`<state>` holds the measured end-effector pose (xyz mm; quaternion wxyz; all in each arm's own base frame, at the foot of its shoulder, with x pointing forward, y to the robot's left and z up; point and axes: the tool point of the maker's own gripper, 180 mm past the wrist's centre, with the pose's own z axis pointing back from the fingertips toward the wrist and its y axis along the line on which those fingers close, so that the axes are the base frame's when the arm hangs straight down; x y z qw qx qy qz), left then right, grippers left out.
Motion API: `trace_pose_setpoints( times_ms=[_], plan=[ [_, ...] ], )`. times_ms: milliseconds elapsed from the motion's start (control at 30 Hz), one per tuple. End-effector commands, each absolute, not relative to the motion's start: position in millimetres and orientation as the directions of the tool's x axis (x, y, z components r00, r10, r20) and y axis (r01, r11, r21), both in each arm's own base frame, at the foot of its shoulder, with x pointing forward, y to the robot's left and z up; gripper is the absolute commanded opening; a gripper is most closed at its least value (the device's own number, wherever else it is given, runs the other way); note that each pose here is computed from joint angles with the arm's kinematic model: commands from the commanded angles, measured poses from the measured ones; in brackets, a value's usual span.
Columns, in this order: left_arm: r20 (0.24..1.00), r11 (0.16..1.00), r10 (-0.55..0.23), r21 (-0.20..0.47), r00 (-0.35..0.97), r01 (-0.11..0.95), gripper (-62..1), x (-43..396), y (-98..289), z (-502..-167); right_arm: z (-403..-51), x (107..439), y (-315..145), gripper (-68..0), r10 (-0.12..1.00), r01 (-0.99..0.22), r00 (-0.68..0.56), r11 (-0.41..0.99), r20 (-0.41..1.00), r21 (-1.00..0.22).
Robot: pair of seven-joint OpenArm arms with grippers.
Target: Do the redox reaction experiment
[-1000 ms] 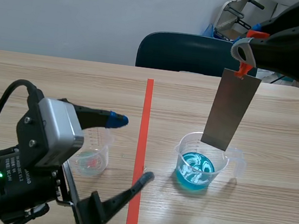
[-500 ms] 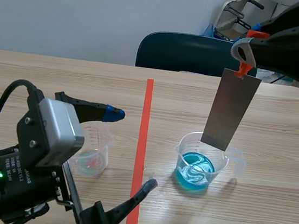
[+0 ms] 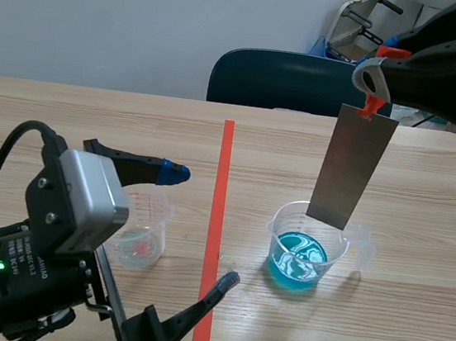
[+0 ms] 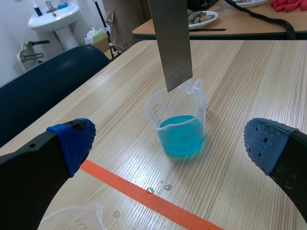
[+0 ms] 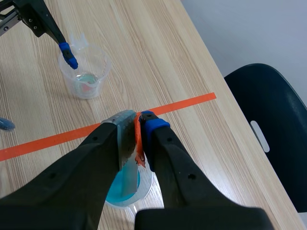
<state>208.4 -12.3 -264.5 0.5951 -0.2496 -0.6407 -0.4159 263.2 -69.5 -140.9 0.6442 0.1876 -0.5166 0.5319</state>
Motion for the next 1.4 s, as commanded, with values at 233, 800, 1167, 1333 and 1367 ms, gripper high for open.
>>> trace_pose_setpoints(
  times_ms=[233, 800, 1167, 1333, 1367],
  plan=[
    [0.971, 0.536, -0.16, 0.237, -0.178, 0.81, 1.4, 210.1, -14.0, -256.5, -131.3, 265.1, -68.6, -66.9, 0.486, -0.871, -0.129, 0.361, 0.864, -0.333],
    [0.972, 0.536, -0.156, 0.234, -0.177, 0.811, 1.4, 209.9, -14.7, -256.0, -131.3, 265.1, -68.6, -66.9, 0.486, -0.871, -0.129, 0.361, 0.864, -0.333],
    [0.972, 0.536, -0.156, 0.234, -0.177, 0.811, 1.4, 209.9, -14.7, -256.0, -131.3, 265.1, -68.6, -66.9, 0.486, -0.871, -0.129, 0.361, 0.864, -0.333],
    [0.972, 0.536, -0.156, 0.234, -0.177, 0.811, 1.4, 209.9, -14.7, -256.0, -131.3, 265.1, -68.6, -66.9, 0.486, -0.871, -0.129, 0.361, 0.864, -0.333],
    [0.972, 0.536, -0.156, 0.234, -0.177, 0.811, 1.4, 209.9, -14.7, -256.0, -131.3, 265.1, -68.6, -66.9, 0.486, -0.871, -0.129, 0.361, 0.864, -0.333]
  ],
)
